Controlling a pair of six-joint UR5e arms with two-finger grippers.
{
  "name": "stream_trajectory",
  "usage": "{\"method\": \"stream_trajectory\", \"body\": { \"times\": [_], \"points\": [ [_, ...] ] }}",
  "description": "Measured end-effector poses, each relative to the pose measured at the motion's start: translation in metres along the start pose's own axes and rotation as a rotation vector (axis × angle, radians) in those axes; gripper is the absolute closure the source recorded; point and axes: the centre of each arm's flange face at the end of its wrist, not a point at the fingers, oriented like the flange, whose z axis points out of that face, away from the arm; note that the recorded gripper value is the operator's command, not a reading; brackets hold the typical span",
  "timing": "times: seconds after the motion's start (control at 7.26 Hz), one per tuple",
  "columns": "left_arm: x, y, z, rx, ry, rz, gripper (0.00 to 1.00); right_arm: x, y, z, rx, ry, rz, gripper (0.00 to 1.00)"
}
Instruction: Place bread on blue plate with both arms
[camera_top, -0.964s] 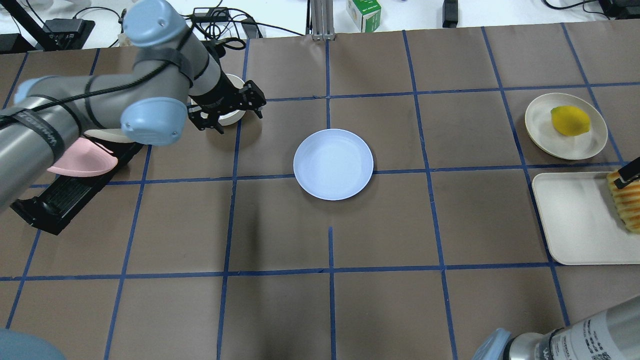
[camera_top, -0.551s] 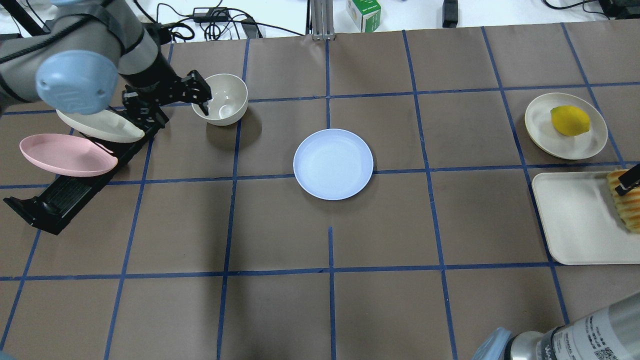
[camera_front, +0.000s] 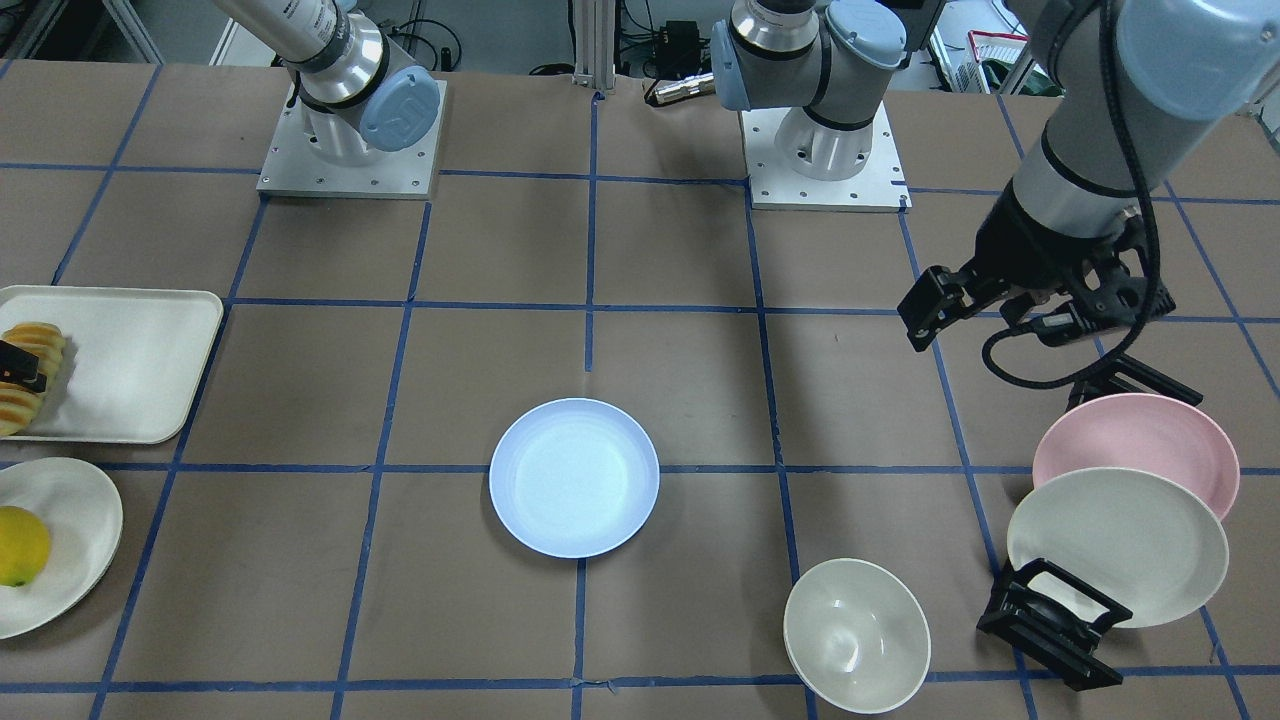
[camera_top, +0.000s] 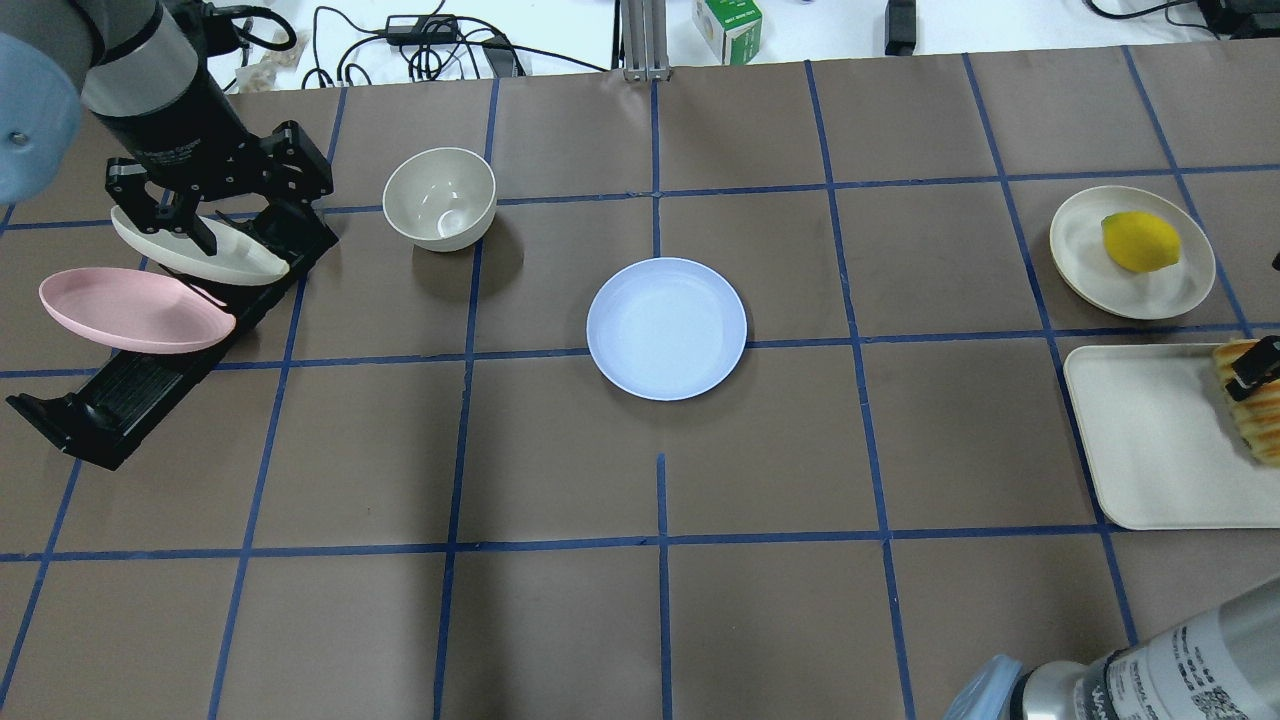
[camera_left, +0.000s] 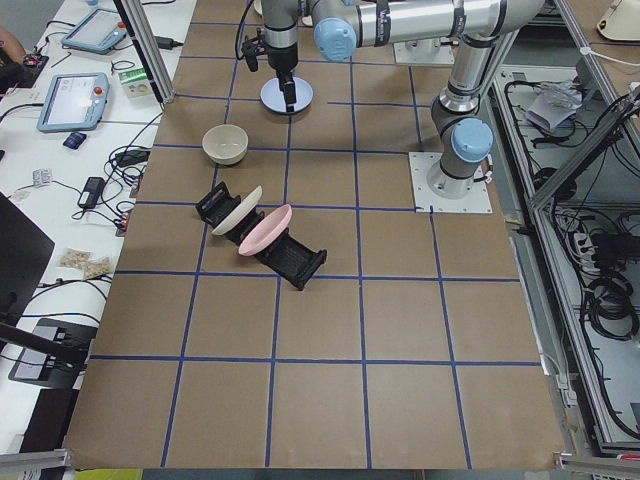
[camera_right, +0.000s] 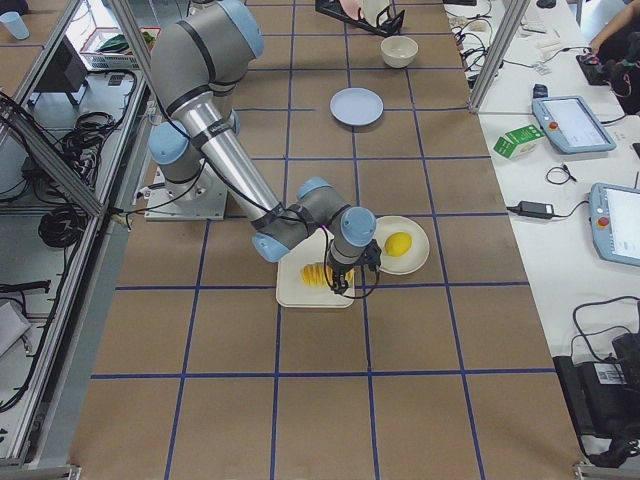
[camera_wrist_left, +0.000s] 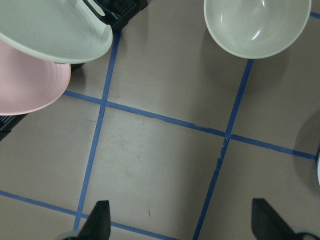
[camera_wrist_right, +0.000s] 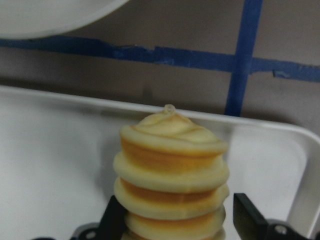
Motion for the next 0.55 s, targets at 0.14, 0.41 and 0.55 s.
{"method": "stream_trajectory", "body": {
  "times": [0.14, 0.41, 0.55],
  "points": [
    [0.003, 0.009, -0.006, -0.002, 0.001, 0.006, 0.00, 0.000, -0.001, -0.005, 0.003, 0.006, -0.001, 1.00],
    [0.006, 0.015, -0.008, -0.006, 0.007, 0.014, 0.00, -0.004, -0.006, -0.026, 0.020, 0.026, -0.006, 1.00],
    [0.008, 0.013, -0.006, -0.008, 0.008, 0.020, 0.00, -0.013, -0.010, -0.041, 0.028, 0.037, -0.016, 1.00]
  ]
}}
